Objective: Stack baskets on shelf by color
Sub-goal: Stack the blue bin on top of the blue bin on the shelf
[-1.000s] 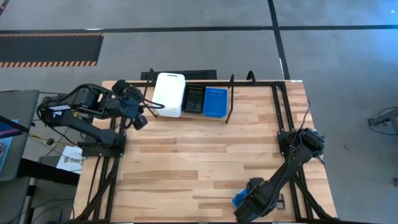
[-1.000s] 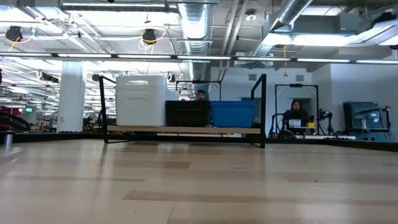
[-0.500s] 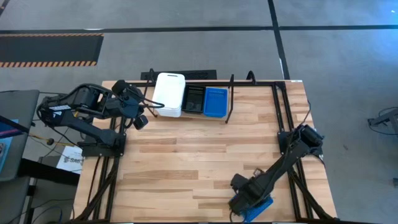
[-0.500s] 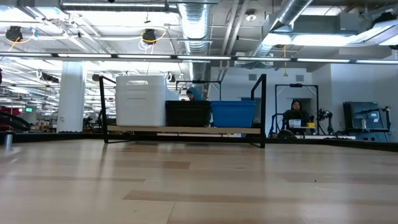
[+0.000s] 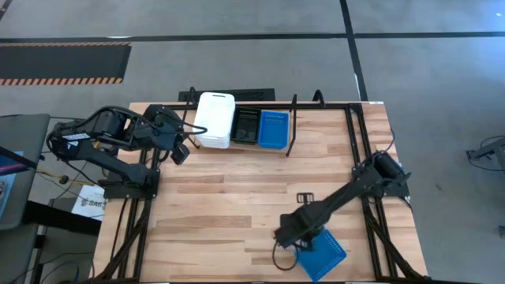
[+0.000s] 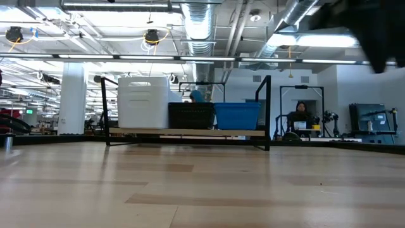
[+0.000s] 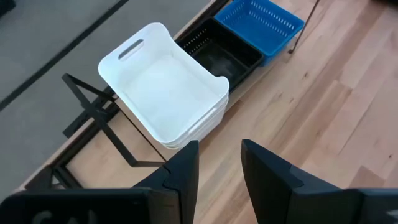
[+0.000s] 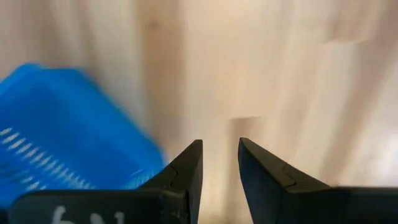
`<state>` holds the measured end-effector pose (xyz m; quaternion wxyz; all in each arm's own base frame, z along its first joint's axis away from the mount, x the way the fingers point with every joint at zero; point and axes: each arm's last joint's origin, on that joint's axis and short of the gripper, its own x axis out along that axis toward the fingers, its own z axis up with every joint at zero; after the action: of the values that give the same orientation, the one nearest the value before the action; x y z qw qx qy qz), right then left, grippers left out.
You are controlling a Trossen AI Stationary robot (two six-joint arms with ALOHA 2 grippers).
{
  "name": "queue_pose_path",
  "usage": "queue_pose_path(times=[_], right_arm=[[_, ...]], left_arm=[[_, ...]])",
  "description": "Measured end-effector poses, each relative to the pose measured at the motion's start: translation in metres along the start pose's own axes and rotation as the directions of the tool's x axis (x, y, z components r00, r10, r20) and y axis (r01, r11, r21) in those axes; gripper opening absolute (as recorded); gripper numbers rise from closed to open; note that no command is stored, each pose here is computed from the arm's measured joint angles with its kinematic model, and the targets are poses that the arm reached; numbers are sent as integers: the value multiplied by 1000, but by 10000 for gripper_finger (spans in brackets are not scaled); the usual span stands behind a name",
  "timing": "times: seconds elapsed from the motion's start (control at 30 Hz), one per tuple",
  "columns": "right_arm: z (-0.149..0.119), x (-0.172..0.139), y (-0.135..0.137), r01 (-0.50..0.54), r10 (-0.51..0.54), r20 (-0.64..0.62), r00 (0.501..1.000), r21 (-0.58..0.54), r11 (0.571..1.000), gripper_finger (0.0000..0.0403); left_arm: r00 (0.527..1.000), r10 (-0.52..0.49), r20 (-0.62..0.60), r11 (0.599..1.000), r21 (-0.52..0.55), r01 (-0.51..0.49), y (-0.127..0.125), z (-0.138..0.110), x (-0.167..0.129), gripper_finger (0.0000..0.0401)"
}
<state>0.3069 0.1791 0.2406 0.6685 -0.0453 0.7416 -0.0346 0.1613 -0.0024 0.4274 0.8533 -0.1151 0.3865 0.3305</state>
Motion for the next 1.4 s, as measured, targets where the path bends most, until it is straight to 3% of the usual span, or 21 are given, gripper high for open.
queue_pose_path(times=[0.13,0.3,0.43,0.57,0.7,0.8,1.07,1.2,1.4], right_arm=[[-2,11,-24,77,-76,-44,996,8,997,122],[-51,28,-64,113,-93,-150,984,130,985,122],[-93,33,-87,-4,21,-47,999,334,943,122],[-118,28,-95,-247,163,224,961,426,871,122],[-133,20,-95,-454,272,472,839,331,827,122],[-141,16,-93,-510,319,522,791,274,815,122],[-136,20,-65,-496,392,508,767,83,864,122],[-122,28,-44,-492,419,509,752,9,871,122],[-107,48,-19,-500,463,439,770,-35,865,122]], left_arm=[[1000,0,0,1000,-24,0,0,0,0,109],[1000,-11,-8,999,-42,10,0,0,0,109],[1000,-10,-9,998,-59,10,0,0,0,109],[1000,-1,-1,997,-82,1,0,0,0,109],[1000,2,1,996,-84,-2,0,0,0,109],[1000,2,1,996,-94,-2,0,0,0,109],[1000,15,-12,994,-110,-16,-5,2,5,109],[999,35,-37,996,-82,-38,-14,4,14,109],[993,47,-108,999,-7,-48,-32,7,33,109]])
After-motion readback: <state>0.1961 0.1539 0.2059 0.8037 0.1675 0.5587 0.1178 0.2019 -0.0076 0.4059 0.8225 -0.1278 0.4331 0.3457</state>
